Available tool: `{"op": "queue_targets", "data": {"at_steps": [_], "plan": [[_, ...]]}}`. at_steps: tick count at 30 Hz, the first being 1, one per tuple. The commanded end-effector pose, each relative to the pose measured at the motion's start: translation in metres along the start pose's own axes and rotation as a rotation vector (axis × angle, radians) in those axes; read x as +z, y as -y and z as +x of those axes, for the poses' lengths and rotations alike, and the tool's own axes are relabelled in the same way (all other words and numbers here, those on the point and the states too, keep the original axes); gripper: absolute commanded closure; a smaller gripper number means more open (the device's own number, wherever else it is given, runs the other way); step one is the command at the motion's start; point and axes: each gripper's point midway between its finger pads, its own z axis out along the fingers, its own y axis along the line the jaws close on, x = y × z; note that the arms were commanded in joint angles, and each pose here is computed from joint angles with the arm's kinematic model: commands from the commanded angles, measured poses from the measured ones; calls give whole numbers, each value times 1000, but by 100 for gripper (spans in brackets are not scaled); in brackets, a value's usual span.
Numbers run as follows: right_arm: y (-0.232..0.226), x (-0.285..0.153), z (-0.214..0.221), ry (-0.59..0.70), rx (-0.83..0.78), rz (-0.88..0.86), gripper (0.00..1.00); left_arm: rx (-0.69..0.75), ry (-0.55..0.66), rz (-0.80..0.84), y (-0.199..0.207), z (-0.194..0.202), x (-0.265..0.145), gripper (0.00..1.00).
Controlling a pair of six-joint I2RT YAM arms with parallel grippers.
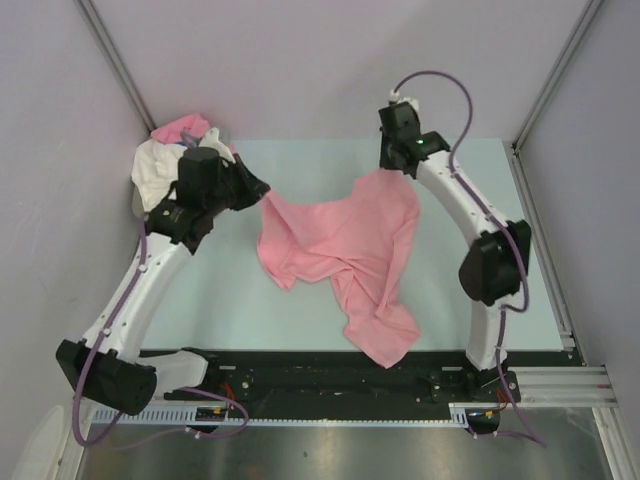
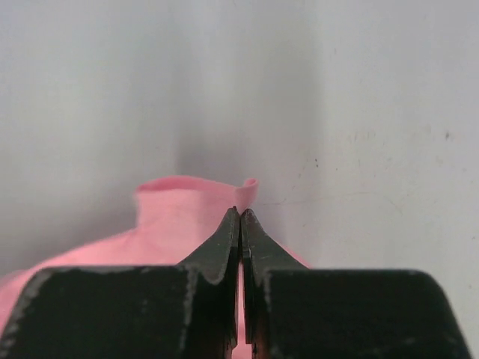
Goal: Fold and stack the t-shirts
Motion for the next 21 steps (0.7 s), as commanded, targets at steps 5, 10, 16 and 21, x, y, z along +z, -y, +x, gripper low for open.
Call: {"op": "queue_targets", "data": {"at_steps": [5,10,16,21], "plan": [[20,-219,-132,412,153,-201,100,169,310,83,62,-108,-119,100],[37,-347,-153,616,153,-307,100,243,489,228,108,-146,-214,100],[44,-486,-130,825,127,-521,100,327,711,471,152,-151,-350,100],[72,-567,-101,955,137,-817,100,411,858,683,170,-124,-440,100]]}}
